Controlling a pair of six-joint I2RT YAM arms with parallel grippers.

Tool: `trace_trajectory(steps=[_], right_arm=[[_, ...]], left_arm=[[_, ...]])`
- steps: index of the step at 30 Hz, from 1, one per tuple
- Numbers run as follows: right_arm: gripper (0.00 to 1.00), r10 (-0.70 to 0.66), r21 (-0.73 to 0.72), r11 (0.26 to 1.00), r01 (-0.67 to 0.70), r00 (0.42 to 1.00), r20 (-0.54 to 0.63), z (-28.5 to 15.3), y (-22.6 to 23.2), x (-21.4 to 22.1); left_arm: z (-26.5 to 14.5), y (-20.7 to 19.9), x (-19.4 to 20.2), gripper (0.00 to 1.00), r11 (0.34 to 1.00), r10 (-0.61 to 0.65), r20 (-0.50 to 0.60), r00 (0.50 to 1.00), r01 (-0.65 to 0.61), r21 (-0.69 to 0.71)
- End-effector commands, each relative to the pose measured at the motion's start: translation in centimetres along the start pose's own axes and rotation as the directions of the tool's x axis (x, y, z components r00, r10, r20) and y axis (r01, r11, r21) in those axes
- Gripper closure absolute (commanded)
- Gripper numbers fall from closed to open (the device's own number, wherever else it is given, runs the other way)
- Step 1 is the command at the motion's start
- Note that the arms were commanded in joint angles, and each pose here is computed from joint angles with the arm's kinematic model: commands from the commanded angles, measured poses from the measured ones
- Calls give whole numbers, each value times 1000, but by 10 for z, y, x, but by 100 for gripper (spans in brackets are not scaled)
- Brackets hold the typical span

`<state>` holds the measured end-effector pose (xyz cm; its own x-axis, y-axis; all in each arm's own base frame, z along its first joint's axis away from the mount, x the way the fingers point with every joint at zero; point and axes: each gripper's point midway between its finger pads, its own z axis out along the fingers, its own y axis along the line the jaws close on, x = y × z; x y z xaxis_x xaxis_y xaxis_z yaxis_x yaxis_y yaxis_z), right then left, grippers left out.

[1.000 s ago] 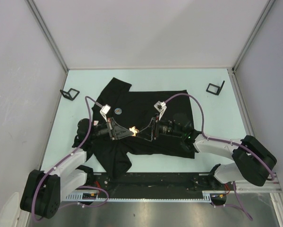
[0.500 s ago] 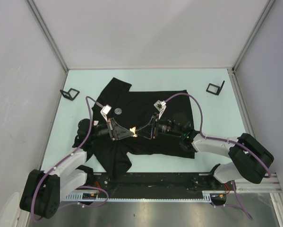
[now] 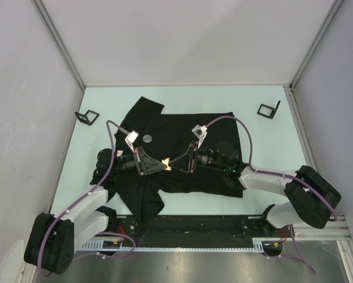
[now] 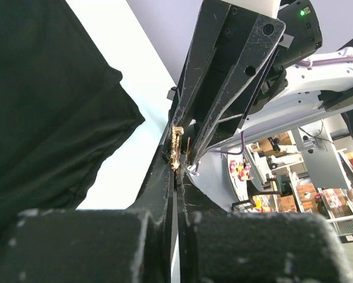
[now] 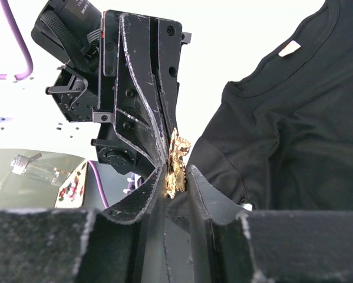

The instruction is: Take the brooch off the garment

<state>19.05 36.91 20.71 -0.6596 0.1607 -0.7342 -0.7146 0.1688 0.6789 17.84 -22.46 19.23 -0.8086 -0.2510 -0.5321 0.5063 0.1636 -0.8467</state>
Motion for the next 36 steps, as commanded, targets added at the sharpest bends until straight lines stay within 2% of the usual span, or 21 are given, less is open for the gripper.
trace_trajectory(steps=[1, 7, 16, 25, 36], right_arm=[[76, -6, 11, 1000, 5, 1000, 19, 5, -5, -5], [80, 14, 22, 1000, -14, 1000, 7, 7, -9, -3], [85, 29, 143, 989, -34, 999, 42, 4, -26, -5], [79, -28, 252, 968, 4, 995, 92, 3, -26, -6], [79, -48, 319, 948, 2, 989, 137, -6, -29, -11]], left_arm=[[1, -18, -1, 100, 994, 95, -6, 995, -94, 63], [1, -19, -1, 100, 992, 112, -9, 994, -112, 58], [1, -18, -3, 100, 990, 142, 2, 990, -142, 27], [1, -9, -2, 100, 992, 127, 3, 992, -127, -7], [1, -9, -2, 100, 992, 123, 2, 992, -123, -9]])
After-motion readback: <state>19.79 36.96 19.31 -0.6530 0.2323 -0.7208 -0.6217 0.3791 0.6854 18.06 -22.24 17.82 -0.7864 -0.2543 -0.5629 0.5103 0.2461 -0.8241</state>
